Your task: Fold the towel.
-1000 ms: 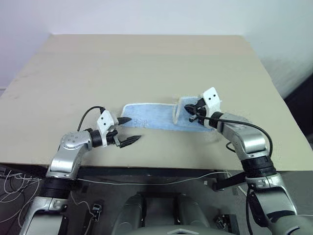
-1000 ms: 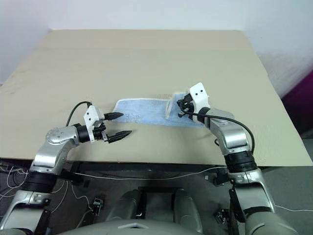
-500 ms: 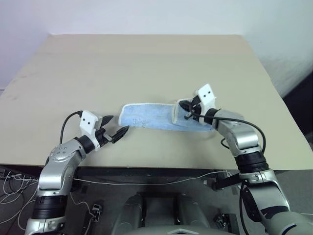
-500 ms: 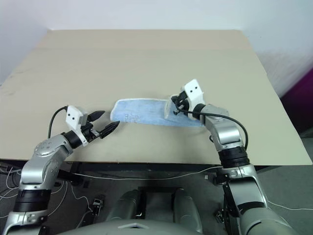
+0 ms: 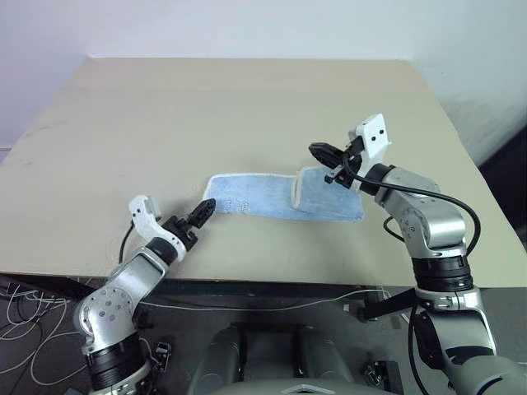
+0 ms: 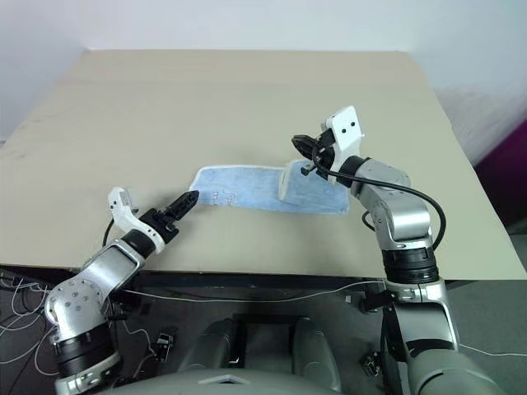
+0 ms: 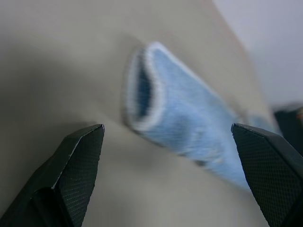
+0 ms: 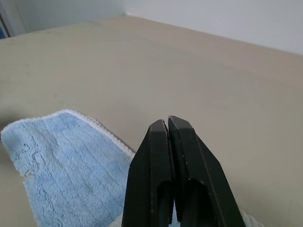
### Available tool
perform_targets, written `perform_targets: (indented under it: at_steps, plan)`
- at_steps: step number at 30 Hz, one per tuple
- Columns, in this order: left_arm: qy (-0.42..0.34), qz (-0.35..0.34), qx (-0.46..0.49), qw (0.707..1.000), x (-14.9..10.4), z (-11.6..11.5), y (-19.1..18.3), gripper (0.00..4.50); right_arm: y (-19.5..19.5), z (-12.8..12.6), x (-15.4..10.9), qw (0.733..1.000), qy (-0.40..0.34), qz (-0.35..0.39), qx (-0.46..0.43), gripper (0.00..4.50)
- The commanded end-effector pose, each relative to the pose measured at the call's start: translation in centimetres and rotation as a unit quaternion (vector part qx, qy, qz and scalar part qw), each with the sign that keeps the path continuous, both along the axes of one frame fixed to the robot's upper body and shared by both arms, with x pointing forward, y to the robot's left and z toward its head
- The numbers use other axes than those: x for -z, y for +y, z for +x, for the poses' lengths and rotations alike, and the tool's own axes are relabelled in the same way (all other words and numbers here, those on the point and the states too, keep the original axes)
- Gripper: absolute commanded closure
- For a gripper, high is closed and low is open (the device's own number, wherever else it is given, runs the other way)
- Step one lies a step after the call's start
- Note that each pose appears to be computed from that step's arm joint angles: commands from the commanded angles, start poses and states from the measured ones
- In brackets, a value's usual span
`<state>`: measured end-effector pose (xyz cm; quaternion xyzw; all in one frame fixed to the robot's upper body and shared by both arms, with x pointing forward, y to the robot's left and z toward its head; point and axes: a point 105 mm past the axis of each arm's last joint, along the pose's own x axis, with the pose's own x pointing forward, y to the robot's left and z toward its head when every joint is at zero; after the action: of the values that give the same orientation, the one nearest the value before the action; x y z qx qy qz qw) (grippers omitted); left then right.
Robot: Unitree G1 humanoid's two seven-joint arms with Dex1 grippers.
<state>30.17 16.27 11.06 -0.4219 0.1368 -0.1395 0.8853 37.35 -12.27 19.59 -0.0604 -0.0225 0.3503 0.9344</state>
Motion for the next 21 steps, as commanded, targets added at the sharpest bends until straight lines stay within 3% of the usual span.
perform_targets:
  at_steps: [1,7,16,19,21]
  plan:
    - [0.008,-0.075,0.007,0.997,-1.2,0.2,-0.9,0.00,0.1,0.0,-2.1,0.999,-0.038,0.004,-0.004,4.40]
    - [0.072,-0.141,-0.002,0.987,-0.3,1.5,-1.8,0.00,-0.4,0.0,-2.3,0.999,-0.042,0.006,0.006,4.40]
    - [0.099,-0.181,-0.017,0.978,0.0,3.2,-2.2,0.00,-1.2,-0.2,-2.1,0.999,-0.042,0.009,0.024,4.40]
    - [0.097,-0.195,-0.028,0.976,-0.1,3.5,-2.0,0.60,-1.3,-0.3,-2.2,0.999,-0.044,0.012,0.029,4.42]
    - [0.095,-0.197,-0.030,0.975,-0.2,3.5,-1.9,1.28,-1.4,-0.3,-2.3,0.998,-0.045,0.013,0.031,4.42]
